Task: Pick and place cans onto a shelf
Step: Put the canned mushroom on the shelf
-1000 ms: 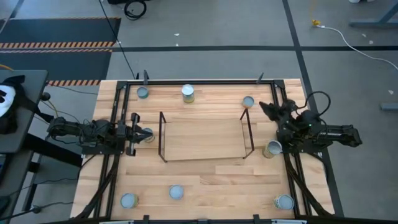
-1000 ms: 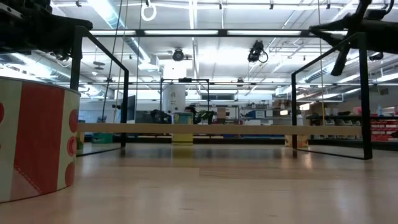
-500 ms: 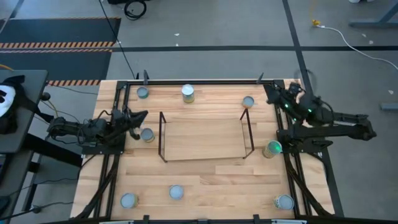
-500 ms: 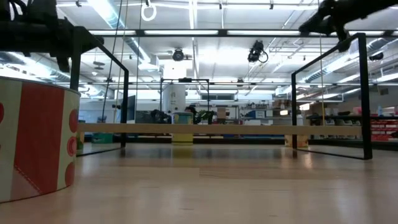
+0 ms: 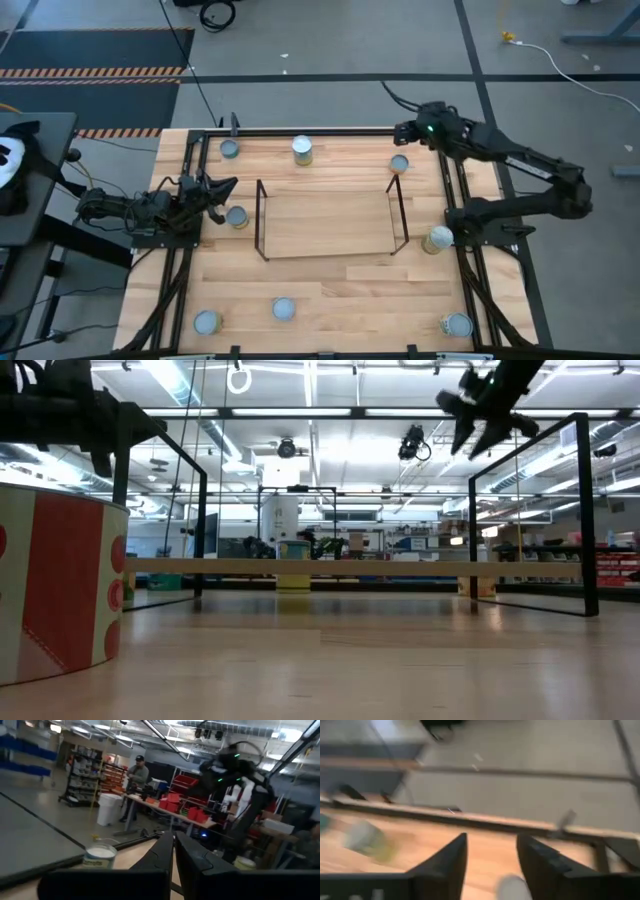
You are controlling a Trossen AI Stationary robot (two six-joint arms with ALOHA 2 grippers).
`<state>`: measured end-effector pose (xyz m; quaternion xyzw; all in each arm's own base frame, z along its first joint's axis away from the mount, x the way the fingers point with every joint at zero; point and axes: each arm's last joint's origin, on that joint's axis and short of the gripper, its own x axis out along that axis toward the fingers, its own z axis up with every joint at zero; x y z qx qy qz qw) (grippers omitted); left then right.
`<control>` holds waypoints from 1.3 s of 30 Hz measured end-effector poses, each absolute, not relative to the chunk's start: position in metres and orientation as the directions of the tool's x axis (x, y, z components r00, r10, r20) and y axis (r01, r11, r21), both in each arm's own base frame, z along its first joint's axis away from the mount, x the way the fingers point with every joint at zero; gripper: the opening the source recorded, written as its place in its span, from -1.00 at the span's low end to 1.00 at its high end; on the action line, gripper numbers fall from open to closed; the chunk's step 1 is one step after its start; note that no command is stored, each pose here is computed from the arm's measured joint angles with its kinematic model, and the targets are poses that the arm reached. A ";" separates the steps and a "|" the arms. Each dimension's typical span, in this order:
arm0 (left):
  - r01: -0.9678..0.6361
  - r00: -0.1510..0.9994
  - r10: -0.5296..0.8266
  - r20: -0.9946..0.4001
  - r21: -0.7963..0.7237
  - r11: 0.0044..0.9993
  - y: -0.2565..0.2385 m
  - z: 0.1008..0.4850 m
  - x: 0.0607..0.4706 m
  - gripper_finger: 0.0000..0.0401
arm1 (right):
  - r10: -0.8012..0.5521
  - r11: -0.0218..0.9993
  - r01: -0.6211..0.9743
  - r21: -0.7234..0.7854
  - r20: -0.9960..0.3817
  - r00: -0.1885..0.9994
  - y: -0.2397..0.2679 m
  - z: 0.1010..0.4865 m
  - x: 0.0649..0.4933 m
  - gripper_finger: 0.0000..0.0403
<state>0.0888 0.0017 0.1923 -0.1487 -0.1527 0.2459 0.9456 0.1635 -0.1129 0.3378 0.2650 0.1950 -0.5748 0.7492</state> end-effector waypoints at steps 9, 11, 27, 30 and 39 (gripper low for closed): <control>-0.291 0.832 0.512 0.215 -0.617 0.731 0.002 0.192 0.089 -0.88 | -0.560 0.004 0.994 0.109 -0.823 0.093 -0.154 0.302 0.154 0.67; -0.269 0.828 0.518 0.213 -0.660 0.702 0.002 0.192 0.089 -0.88 | -0.522 -0.043 0.994 0.105 -0.851 0.067 -0.162 0.295 0.151 0.80; -0.265 0.823 0.527 0.211 -0.678 0.686 0.002 0.192 0.089 -0.87 | -0.211 -0.167 0.986 0.025 -0.978 -0.011 -0.203 0.240 0.156 0.96; -0.265 0.823 0.527 0.211 -0.678 0.686 0.002 0.192 0.089 -0.87 | -0.192 -0.164 0.986 0.011 -0.981 -0.020 -0.205 0.235 0.158 0.96; -0.263 0.825 0.524 0.211 -0.677 0.688 0.002 0.192 0.089 -0.87 | -0.195 -0.170 0.984 0.054 -0.981 0.020 -0.208 0.234 0.160 0.96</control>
